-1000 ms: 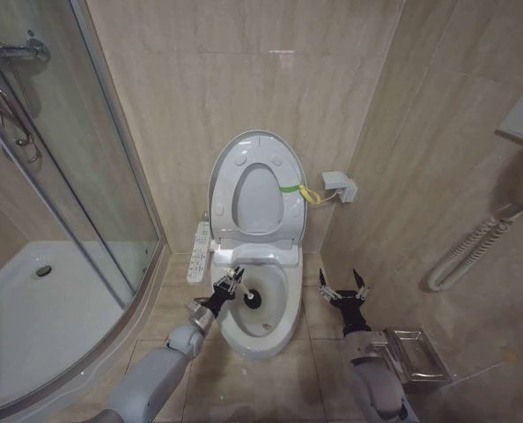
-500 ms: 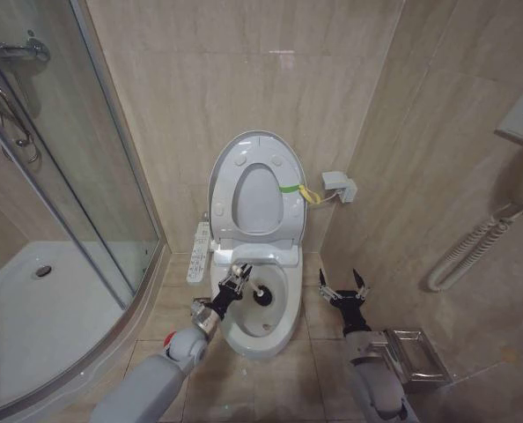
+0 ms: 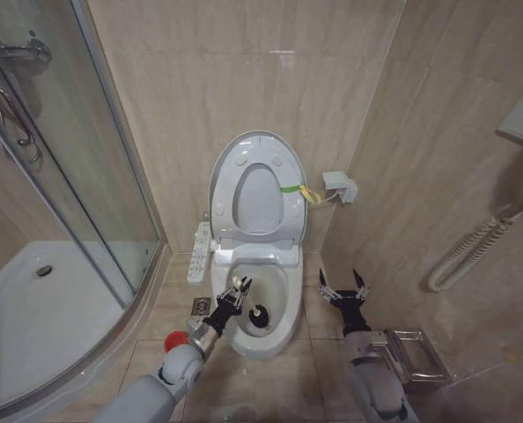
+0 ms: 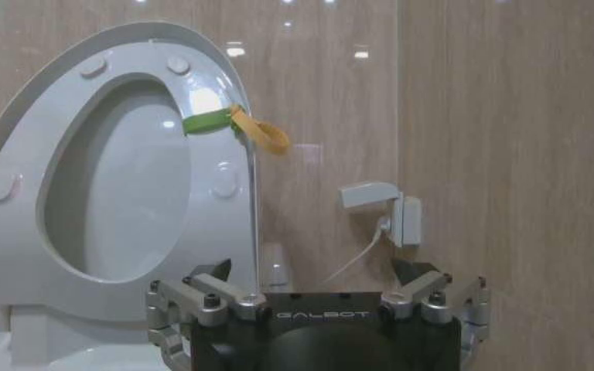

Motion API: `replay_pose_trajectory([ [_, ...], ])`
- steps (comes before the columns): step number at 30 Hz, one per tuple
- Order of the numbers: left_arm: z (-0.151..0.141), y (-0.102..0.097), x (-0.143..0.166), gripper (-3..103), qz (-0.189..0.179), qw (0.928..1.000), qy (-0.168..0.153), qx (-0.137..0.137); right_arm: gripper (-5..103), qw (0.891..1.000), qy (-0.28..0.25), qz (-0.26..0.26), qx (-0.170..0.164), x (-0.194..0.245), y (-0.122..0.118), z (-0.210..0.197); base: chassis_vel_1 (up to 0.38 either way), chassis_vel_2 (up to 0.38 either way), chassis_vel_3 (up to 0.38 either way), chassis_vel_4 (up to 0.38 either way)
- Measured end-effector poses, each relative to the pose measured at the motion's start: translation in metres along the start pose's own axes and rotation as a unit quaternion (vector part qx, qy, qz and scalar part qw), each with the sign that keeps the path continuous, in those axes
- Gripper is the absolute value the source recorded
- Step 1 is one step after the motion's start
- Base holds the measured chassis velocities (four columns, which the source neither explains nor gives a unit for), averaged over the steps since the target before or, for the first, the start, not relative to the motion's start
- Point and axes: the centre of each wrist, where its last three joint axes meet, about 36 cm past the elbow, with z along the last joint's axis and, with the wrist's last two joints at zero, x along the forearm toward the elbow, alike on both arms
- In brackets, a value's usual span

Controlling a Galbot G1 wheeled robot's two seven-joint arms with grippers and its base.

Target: Open the toilet lid, clean the toilet bowl with a toilet brush, close the toilet lid, and flush.

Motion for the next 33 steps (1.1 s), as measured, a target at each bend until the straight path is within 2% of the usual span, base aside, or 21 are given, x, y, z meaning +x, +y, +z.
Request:
replay_pose_trajectory([
  [4, 0.018, 0.021, -0.010, 19, -0.007, 0.9999, -0.006, 0.005, 100, 1.000, 0.000, 0.000, 0.000, 0.000, 0.000, 0.000, 0.000, 0.000, 0.000, 0.000],
  [11, 0.026, 0.031, -0.017, 19, -0.010, 0.9999, -0.004, 0.004, 100, 1.000, 0.000, 0.000, 0.000, 0.000, 0.000, 0.000, 0.000, 0.000, 0.000, 0.000],
  [13, 0.025, 0.030, -0.018, 19, -0.009, 0.9999, -0.004, 0.004, 100, 1.000, 0.000, 0.000, 0.000, 0.000, 0.000, 0.000, 0.000, 0.000, 0.000, 0.000],
  [20, -0.001, -0.002, -0.015, 19, 0.027, 0.9995, -0.006, 0.013, 100, 1.000, 0.000, 0.000, 0.000, 0.000, 0.000, 0.000, 0.000, 0.000, 0.000, 0.000],
  [24, 0.003, -0.014, -0.013, 19, 0.031, 0.9992, 0.002, 0.024, 100, 1.000, 0.000, 0.000, 0.000, 0.000, 0.000, 0.000, 0.000, 0.000, 0.000, 0.000],
  [26, 0.007, -0.013, -0.013, 19, 0.026, 0.9994, 0.007, 0.024, 100, 1.000, 0.000, 0.000, 0.000, 0.000, 0.000, 0.000, 0.000, 0.000, 0.000, 0.000],
  [29, 0.024, 0.010, -0.014, 19, -0.008, 0.9996, 0.023, 0.012, 100, 1.000, 0.000, 0.000, 0.000, 0.000, 0.000, 0.000, 0.000, 0.000, 0.000, 0.000],
  [30, 0.024, 0.010, -0.014, 19, -0.008, 0.9996, 0.023, 0.012, 100, 1.000, 0.000, 0.000, 0.000, 0.000, 0.000, 0.000, 0.000, 0.000, 0.000, 0.000],
  [33, 0.026, 0.028, -0.006, 19, -0.025, 0.9992, 0.031, 0.000, 100, 1.000, 0.000, 0.000, 0.000, 0.000, 0.000, 0.000, 0.000, 0.000, 0.000, 0.000],
])
